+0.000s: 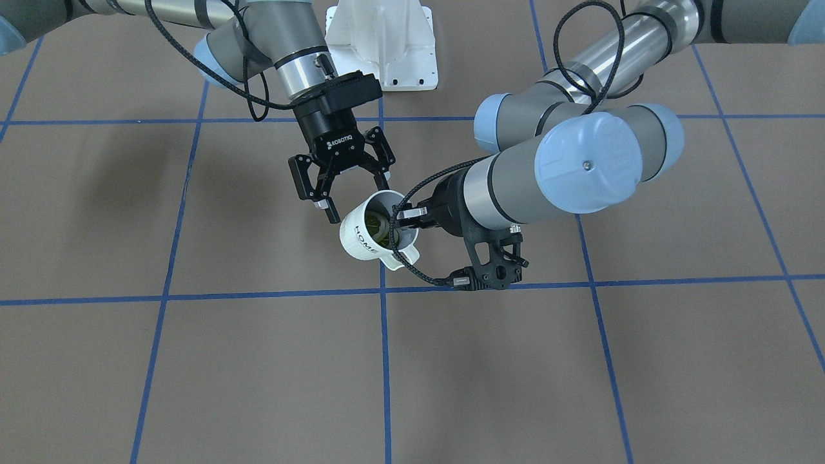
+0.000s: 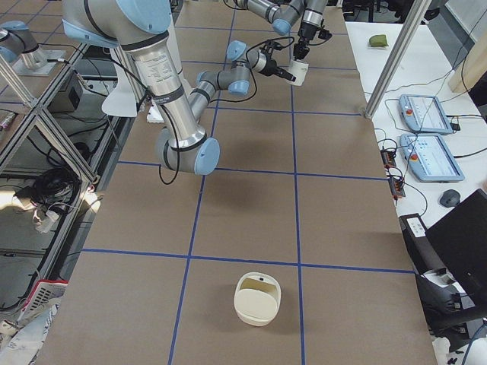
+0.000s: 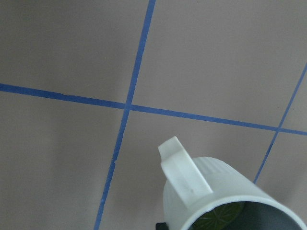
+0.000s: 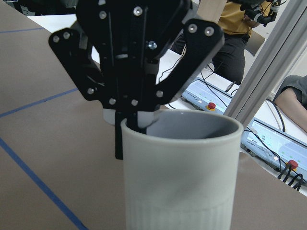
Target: Left arm hands cup to right arm to dump lemon
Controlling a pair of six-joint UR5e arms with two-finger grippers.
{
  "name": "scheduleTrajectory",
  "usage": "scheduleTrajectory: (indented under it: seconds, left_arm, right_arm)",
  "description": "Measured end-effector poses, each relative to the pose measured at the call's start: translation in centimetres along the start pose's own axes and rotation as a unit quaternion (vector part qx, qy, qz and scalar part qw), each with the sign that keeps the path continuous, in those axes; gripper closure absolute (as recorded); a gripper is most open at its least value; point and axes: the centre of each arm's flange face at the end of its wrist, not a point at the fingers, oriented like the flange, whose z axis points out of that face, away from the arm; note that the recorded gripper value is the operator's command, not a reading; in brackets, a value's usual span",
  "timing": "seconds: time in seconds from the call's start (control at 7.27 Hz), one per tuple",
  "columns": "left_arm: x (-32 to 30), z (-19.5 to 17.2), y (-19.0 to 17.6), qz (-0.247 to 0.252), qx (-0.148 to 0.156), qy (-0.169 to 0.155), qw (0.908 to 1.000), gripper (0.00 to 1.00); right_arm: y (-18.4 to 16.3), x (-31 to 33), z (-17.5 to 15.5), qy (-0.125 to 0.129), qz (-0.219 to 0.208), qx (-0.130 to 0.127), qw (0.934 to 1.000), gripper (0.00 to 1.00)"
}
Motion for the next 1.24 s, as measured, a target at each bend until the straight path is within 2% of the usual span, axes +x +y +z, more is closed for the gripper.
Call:
scheduleTrajectory:
  seconds: [1.24]
  left_arm:
    - [0.0, 0.6, 2.2, 0.010, -0.008, 0.004, 0.9999, 1.00]
  right_arm:
    - [0.1, 0.1, -0.1, -0.002, 0.003, 0.006, 1.0000, 0.01]
